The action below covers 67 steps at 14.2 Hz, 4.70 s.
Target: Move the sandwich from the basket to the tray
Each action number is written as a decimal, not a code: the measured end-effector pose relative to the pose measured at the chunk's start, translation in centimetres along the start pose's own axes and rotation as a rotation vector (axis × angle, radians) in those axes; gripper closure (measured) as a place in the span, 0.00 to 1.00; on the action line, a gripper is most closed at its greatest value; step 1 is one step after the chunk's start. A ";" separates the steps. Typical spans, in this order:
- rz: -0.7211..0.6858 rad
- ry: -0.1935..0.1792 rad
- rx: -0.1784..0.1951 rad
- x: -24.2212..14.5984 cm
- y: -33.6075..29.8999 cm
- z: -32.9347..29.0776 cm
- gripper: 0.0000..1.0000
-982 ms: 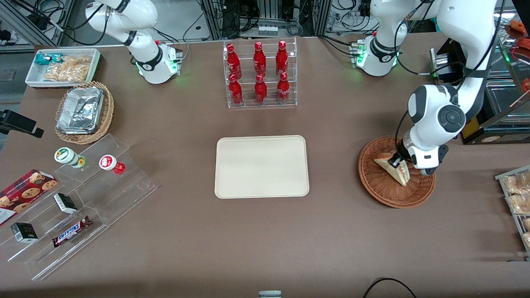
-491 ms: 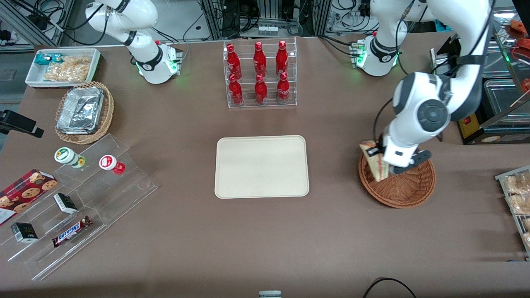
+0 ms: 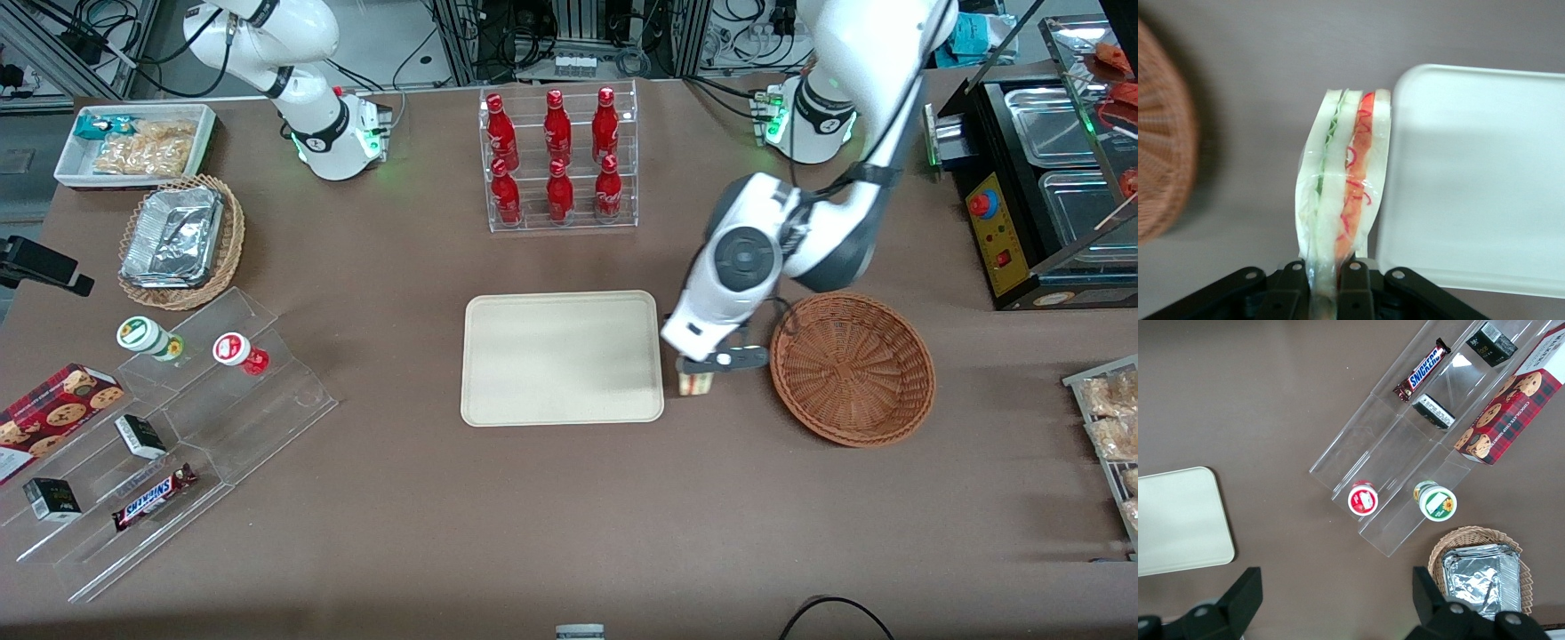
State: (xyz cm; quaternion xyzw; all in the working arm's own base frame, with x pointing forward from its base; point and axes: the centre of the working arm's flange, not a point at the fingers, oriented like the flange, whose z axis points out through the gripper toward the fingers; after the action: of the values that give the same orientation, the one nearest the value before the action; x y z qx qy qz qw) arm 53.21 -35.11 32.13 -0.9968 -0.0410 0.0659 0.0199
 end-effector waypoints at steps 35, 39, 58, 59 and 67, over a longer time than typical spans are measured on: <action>-0.145 0.049 0.078 -0.1 9.2 1.7 0.00; -0.085 0.033 0.098 0.9 2.9 -0.2 0.00; 0.077 -0.091 -0.004 -1.3 -22.3 -20.8 0.00; 0.075 -0.088 -0.008 -1.2 -22.4 -21.0 0.00; 0.122 -0.079 -0.031 -0.8 -28.6 -23.0 0.00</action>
State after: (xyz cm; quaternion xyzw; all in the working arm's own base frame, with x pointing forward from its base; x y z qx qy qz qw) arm 53.20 -7.52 56.28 -0.9942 0.0182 0.1058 -0.0015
